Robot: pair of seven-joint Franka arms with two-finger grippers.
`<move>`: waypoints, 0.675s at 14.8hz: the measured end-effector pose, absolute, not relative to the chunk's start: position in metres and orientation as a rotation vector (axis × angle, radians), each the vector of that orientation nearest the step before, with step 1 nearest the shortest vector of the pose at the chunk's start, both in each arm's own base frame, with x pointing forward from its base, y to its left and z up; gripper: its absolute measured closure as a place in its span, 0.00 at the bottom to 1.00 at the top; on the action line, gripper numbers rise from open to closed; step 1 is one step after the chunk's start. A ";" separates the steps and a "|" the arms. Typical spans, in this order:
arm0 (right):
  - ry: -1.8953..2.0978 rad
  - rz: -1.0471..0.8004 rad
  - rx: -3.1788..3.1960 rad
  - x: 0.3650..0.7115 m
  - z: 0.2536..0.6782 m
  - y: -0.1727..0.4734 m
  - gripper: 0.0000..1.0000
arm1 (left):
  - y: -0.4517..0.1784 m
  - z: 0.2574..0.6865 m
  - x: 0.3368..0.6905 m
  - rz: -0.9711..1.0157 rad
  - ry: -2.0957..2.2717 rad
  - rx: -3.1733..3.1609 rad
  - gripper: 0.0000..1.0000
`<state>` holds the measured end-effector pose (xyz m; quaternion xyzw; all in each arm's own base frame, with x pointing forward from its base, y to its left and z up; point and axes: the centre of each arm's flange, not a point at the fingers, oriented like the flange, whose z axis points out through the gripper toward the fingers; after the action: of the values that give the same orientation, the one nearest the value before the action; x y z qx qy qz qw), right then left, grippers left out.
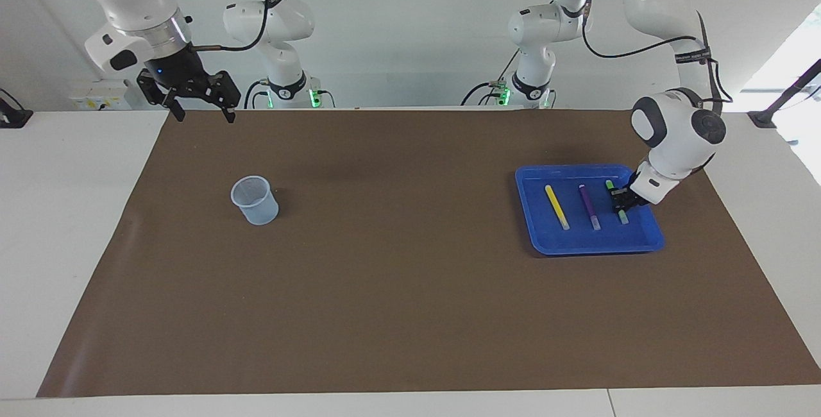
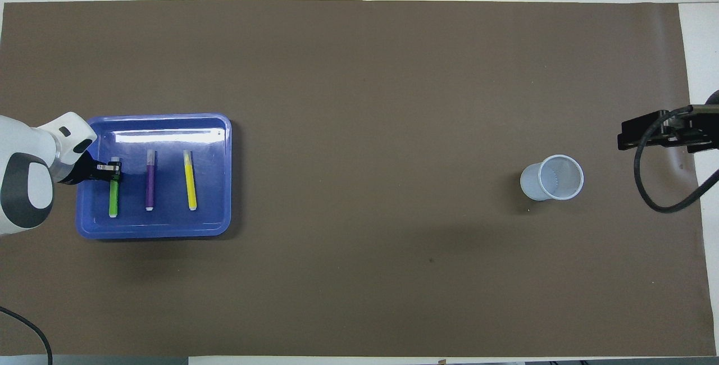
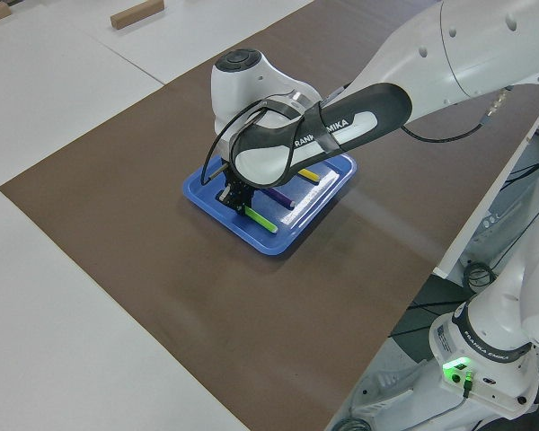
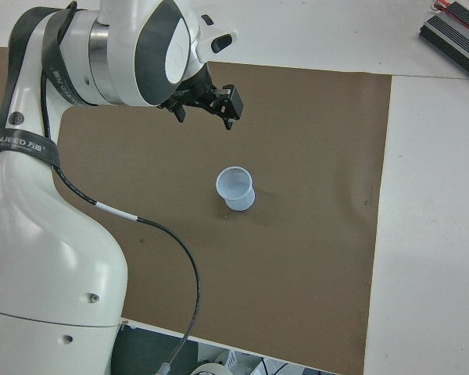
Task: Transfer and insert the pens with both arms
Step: 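Lower the left gripper onto the green pen in the tray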
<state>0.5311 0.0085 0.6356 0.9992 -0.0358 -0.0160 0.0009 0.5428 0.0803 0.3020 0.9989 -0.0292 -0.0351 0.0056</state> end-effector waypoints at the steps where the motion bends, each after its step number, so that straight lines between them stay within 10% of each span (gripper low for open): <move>1: -0.112 -0.050 3.137 0.531 0.636 0.009 0.00 | 0.080 0.302 0.543 -0.109 -0.091 3.127 0.83; 10: -0.112 -0.050 3.137 0.531 0.636 0.009 0.00 | 0.083 0.340 0.560 -0.168 -0.060 3.119 0.83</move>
<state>0.5311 0.0085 0.6356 0.9992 -0.0358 -0.0160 0.0009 0.5604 0.0826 0.3404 0.9983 -0.0192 -0.0538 0.0086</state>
